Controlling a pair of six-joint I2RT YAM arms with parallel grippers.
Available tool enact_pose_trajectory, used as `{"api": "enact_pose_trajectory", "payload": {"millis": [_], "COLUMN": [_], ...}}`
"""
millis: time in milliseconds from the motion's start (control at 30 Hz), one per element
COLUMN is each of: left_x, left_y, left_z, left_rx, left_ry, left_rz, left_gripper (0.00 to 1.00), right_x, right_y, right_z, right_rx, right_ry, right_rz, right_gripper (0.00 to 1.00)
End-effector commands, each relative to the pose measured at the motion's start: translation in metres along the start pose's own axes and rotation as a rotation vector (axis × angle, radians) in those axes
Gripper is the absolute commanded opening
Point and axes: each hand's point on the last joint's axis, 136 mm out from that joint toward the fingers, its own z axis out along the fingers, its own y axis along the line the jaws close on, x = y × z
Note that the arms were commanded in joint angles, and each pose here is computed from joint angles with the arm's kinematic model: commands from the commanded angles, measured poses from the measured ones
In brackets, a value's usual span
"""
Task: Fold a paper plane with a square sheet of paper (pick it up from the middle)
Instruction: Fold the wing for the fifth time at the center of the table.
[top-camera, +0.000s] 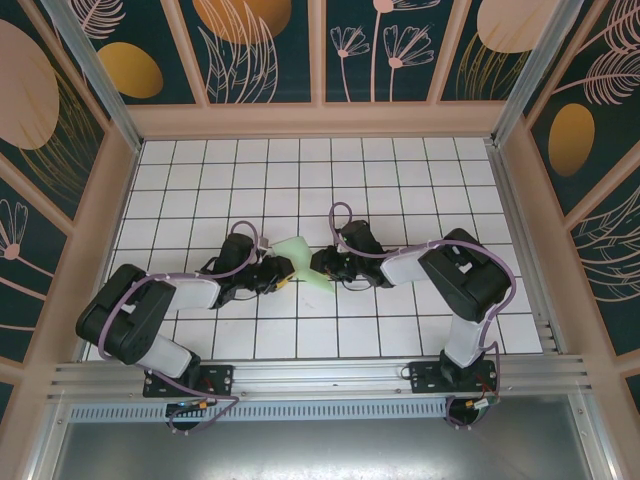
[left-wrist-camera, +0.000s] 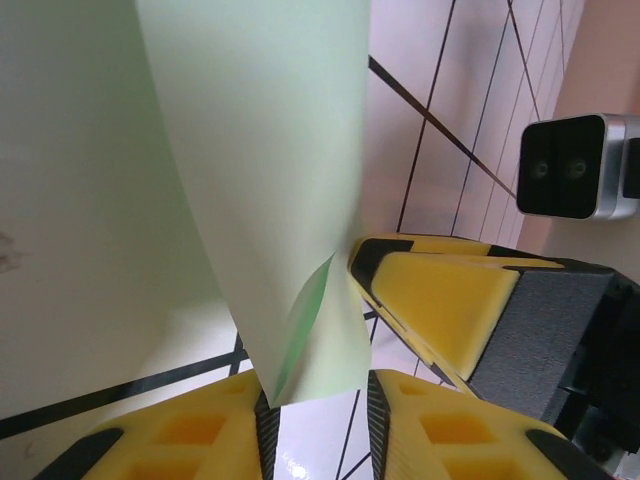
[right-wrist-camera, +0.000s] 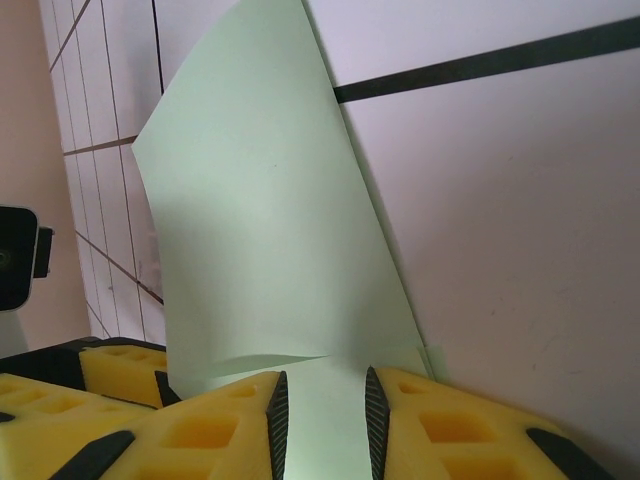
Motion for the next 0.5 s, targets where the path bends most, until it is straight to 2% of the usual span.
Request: {"api": "enact_pose_trajectory", "payload": {"millis": [0, 267, 467], "left_x": [0.003, 0.007, 0.006], "left_y": [-0.005, -0.004, 0.001], "left_z": [0.003, 0.006, 0.009], "left_rx": [0.035, 0.063, 0.049], "left_ry": [0.021, 0.039, 0.035], "left_rz": [0.004, -0.018, -0.031], "left_gripper": [0.31, 0.28, 0.17], "right_x": [0.007, 0.008, 0.002], "right_y": [-0.004, 0.016, 0.024], "right_z": [-0.001, 0.001, -0.003], "right_rx": [-0.006, -0.075, -0.100], "right_ry": [0.029, 0.028, -0.006], "right_rz": [0.029, 0.000, -0.040], "right_gripper": [0.31, 0.30, 0.31]}}
